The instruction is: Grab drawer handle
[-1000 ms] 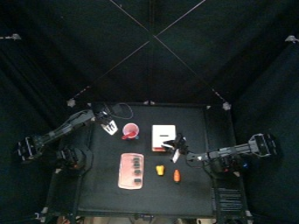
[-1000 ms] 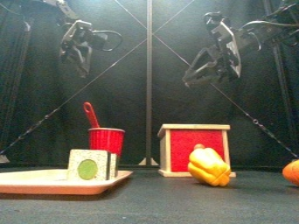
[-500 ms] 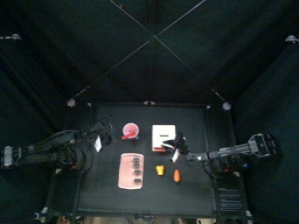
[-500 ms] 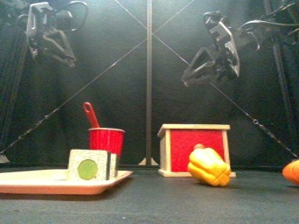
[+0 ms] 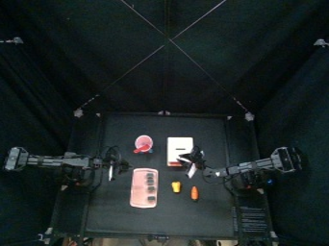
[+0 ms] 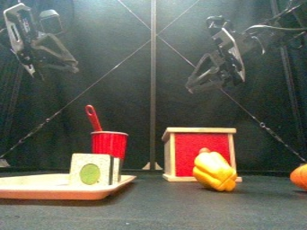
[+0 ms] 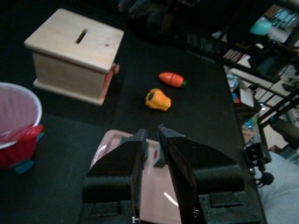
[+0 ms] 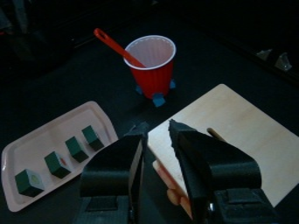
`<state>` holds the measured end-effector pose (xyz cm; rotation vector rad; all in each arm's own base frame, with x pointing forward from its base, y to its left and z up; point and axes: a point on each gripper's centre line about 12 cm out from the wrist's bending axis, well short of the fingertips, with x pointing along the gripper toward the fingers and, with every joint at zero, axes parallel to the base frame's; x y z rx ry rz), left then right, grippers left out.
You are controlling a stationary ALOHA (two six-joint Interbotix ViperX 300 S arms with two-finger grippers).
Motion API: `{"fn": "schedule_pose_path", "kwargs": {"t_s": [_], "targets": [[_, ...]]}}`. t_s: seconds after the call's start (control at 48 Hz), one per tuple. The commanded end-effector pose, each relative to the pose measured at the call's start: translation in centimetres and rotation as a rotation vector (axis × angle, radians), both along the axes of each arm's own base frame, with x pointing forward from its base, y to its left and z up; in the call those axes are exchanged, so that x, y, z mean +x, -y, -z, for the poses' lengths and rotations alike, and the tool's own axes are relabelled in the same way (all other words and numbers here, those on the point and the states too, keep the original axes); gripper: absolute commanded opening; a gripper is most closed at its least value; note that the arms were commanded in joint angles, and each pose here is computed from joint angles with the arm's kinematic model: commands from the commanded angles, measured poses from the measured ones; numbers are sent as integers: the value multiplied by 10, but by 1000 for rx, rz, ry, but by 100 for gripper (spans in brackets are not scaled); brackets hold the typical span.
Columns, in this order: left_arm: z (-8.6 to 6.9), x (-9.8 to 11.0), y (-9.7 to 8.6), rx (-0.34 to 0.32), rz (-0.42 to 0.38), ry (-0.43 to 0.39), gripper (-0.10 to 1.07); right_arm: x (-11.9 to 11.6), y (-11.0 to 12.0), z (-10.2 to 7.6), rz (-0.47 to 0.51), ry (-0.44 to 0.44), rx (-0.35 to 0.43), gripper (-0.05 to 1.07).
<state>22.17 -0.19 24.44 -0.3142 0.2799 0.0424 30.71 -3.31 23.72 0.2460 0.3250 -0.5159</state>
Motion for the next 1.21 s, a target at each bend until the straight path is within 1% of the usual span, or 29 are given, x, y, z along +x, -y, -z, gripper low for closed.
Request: {"fn": "schedule_pose_path", "kwargs": {"t_s": [0.0, 0.083, 0.167, 0.271, 0.375, 0.562, 0.667, 0.75, 0.792, 0.854, 0.896, 1.0, 1.125, 1.188], "targets": [[-9, 9, 6, 3, 18, 75, 63, 1, -1, -12, 17, 41, 39, 68], [-12, 16, 9, 5, 25, 106, 63, 0, -4, -10, 38, 41, 98, 68], [-15, 26, 9, 3, 12, 132, 63, -2, -5, -4, 90, 31, 194, 68], [-17, 39, 8, -10, -6, 150, 63, -6, -5, 4, 192, 14, 313, 68], [-22, 53, 3, -31, -43, 174, 63, -12, -6, 6, 270, 3, 358, 68], [-35, 74, -19, -40, -128, 194, 63, -19, -19, 1, 371, -13, 356, 68], [-41, 86, -31, -35, -164, 196, 62, -18, -28, 4, 403, -41, 339, 68], [-45, 96, -44, -38, -200, 174, 62, -13, -38, 9, 401, -67, 316, 69], [-45, 104, -52, -45, -218, 144, 62, -10, -40, 13, 401, -80, 309, 69], [-43, 114, -64, -56, -244, 95, 62, -7, -42, 19, 406, -98, 305, 69], [-42, 121, -72, -63, -261, 75, 62, -3, -44, 24, 412, -115, 302, 69], [-37, 139, -92, -80, -303, 30, 62, 2, -47, 31, 418, -139, 290, 69], [-29, 162, -117, -120, -352, -31, 62, 1, -52, 38, 410, -163, 278, 69], [-25, 175, -125, -138, -358, -64, 62, -1, -52, 41, 411, -170, 277, 70]]}}
